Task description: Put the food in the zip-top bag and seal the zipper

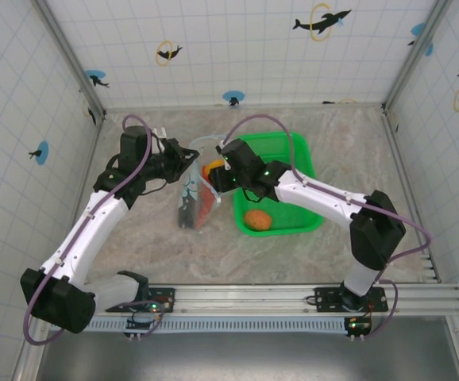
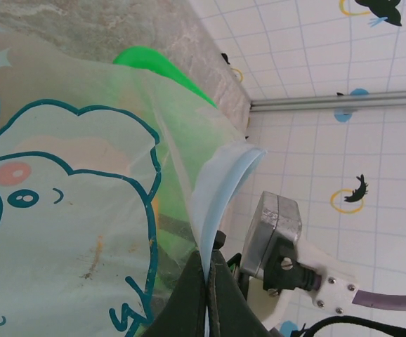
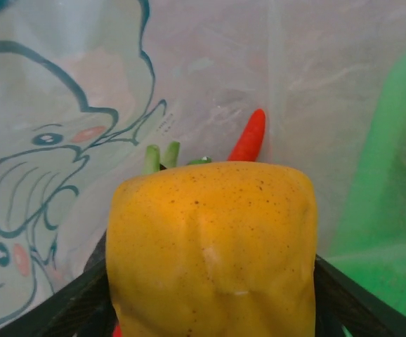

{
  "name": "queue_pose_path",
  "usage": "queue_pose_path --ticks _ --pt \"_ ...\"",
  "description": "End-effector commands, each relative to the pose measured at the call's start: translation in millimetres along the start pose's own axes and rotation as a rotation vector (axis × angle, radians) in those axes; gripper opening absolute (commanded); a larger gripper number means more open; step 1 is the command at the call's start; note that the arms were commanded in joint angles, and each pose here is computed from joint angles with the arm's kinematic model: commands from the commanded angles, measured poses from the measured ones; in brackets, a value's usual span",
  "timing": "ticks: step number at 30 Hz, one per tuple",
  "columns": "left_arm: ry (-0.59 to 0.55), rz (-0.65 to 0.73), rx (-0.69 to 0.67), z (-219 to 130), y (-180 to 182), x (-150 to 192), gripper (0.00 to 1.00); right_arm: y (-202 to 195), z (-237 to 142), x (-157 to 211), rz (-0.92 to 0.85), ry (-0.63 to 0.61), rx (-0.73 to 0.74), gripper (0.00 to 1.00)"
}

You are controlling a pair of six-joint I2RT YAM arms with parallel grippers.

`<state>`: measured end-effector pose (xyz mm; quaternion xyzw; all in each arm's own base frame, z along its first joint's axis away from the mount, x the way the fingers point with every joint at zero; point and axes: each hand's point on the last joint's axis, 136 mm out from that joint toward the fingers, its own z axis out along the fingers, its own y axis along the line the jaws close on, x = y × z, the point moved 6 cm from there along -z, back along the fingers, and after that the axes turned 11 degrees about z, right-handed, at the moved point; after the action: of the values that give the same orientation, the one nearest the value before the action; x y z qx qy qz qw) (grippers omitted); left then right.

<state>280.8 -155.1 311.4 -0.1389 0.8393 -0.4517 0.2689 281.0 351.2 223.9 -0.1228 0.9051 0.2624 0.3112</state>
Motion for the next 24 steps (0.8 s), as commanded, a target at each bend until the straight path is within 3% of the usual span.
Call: queue_pose_path --ticks 1,4,8,14,18,24 --pt "-0.014 0.011 0.058 -4 -14 -3 0.0 8 -9 -18 -0.002 -0.052 0.008 0.8" --pt "-0.011 0.008 0.056 -3 -13 -2 0.0 13 -19 -21 -0.015 -0.08 -0.021 0.87" --pt "-0.006 0.0 0.057 -1 -10 -1 0.0 21 -41 -31 -0.028 -0.131 -0.073 0.88" --pt "-0.023 -0.009 0.037 -2 -2 1 0.0 23 -83 -54 -0.036 -0.226 -0.137 0.77" --pt "-0.049 -0.009 0.022 -5 -1 -1 0.0 -8 -91 -71 0.041 -0.249 -0.102 0.71" --pt "-0.075 0.009 0.009 -12 -5 -3 0.0 -77 -59 -66 0.172 -0.177 -0.026 0.7"
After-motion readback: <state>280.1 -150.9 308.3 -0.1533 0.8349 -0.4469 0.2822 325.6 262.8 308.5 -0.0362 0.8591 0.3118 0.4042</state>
